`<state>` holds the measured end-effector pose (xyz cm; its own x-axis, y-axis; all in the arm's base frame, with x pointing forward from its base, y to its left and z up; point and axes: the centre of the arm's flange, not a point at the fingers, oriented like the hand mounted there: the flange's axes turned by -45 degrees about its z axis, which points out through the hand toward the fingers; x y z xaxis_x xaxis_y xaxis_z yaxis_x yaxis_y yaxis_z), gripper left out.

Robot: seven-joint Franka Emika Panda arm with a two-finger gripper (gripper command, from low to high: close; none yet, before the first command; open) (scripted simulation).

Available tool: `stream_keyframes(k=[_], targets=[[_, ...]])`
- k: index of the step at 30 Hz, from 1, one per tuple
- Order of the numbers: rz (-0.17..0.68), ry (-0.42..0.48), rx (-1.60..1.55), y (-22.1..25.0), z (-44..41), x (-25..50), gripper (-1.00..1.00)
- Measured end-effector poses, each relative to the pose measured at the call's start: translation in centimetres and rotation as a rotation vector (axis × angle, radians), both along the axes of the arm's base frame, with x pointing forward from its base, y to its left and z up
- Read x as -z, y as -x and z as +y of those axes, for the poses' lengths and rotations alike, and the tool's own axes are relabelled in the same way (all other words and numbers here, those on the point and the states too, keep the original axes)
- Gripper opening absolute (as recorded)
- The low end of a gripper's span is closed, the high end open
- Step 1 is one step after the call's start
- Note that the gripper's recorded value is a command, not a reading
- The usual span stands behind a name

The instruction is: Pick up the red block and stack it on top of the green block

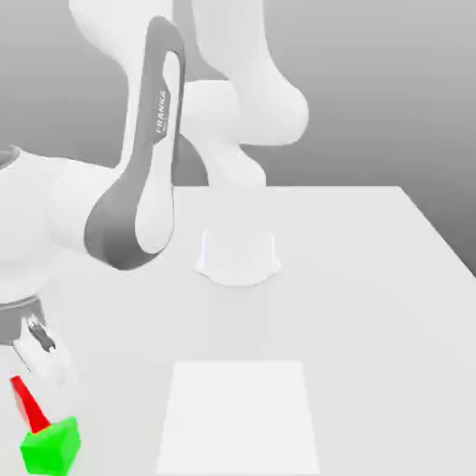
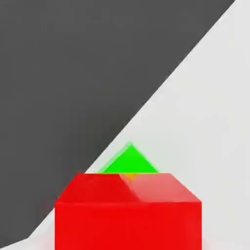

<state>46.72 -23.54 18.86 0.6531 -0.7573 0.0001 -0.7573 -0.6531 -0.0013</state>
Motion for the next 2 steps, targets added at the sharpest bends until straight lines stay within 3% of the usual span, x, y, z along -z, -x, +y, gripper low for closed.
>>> stream_keyframes(k=[2], targets=[[0.000, 0.000, 0.000, 0.00, 0.00, 0.00, 1.00]])
